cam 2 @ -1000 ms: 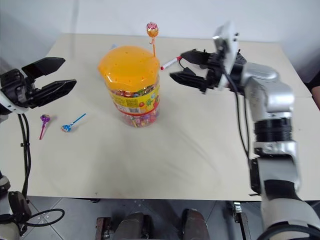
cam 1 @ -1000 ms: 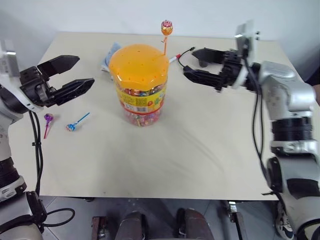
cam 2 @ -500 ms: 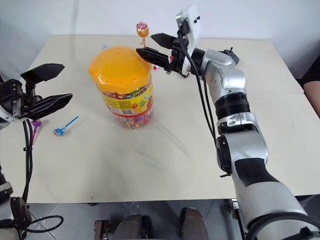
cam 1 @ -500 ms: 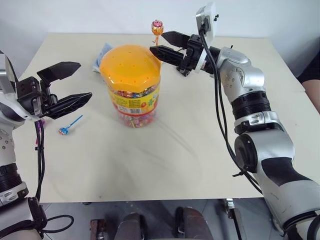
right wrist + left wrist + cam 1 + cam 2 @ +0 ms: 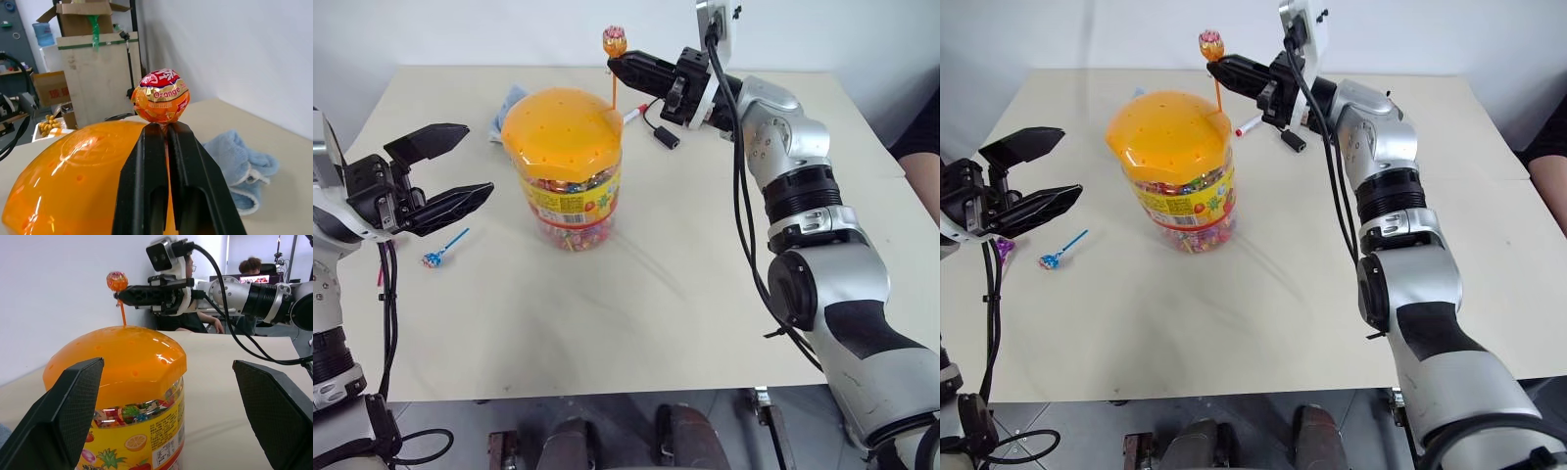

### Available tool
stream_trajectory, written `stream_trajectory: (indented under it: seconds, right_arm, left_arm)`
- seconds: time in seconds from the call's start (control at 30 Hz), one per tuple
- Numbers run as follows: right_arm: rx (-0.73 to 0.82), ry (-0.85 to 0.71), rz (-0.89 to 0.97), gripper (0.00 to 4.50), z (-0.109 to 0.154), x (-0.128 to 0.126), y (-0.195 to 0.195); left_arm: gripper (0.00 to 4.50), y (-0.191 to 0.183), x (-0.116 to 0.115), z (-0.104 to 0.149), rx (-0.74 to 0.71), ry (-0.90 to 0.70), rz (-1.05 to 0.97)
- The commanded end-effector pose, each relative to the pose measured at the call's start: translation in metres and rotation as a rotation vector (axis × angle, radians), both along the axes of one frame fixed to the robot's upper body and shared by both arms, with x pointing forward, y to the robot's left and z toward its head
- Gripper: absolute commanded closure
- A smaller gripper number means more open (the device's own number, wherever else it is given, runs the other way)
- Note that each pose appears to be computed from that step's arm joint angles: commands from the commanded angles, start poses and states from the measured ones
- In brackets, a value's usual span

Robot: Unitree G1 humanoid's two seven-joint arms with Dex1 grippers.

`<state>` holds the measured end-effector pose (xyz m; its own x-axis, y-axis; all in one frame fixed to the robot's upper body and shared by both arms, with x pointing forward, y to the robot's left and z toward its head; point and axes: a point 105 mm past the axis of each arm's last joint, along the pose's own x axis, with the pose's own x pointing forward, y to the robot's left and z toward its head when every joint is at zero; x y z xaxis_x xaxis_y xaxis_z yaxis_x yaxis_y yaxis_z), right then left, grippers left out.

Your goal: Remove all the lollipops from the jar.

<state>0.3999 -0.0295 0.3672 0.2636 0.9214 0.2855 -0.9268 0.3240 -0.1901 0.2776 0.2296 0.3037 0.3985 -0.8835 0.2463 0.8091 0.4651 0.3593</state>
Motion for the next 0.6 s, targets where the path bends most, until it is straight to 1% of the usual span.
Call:
stream_trajectory:
  seconds: [0.03, 0.17, 0.2, 0.23, 0.3, 0.37, 0.43, 0.5, 0.6]
  right_arm:
    - [0.085, -0.146, -0.047, 4.49, 0.052, -0.014, -0.023]
    - [0.135, -0.186, -0.124, 4.49, 0.074, -0.016, -0.043]
    - [0.131, -0.184, -0.181, 4.49, 0.078, -0.014, -0.056]
    - [0.127, -0.18, -0.221, 4.49, 0.08, -0.013, -0.066]
    - [0.093, -0.149, -0.295, 4.49, 0.076, -0.008, -0.08]
    - [-0.06, -0.027, -0.347, 4.49, 0.042, -0.002, -0.101]
    - [-0.245, 0.054, -0.418, 4.49, 0.004, -0.004, -0.126]
    - [-0.356, 0.139, -0.51, 4.49, -0.025, -0.004, -0.15]
    - [-0.472, 0.283, -0.62, 4.49, -0.069, -0.008, -0.184]
  left_arm:
    - [0.0, 0.002, -0.001, 0.012, 0.021, -0.05, -0.01]
    - [0.0, 0.0, 0.005, 0.014, 0.027, -0.047, -0.032]
    - [0.0, 0.0, 0.006, 0.014, 0.031, -0.046, -0.043]
    - [0.0, 0.0, 0.007, 0.014, 0.034, -0.046, -0.05]
    - [0.0, 0.0, 0.007, 0.014, 0.038, -0.044, -0.062]
    - [0.0, 0.005, 0.006, 0.011, 0.052, -0.023, -0.056]
    - [0.0, 0.013, 0.004, 0.009, 0.068, -0.001, -0.038]
    - [0.0, 0.019, 0.001, 0.008, 0.083, 0.018, -0.012]
    - [0.0, 0.028, -0.005, 0.008, 0.09, 0.037, 0.025]
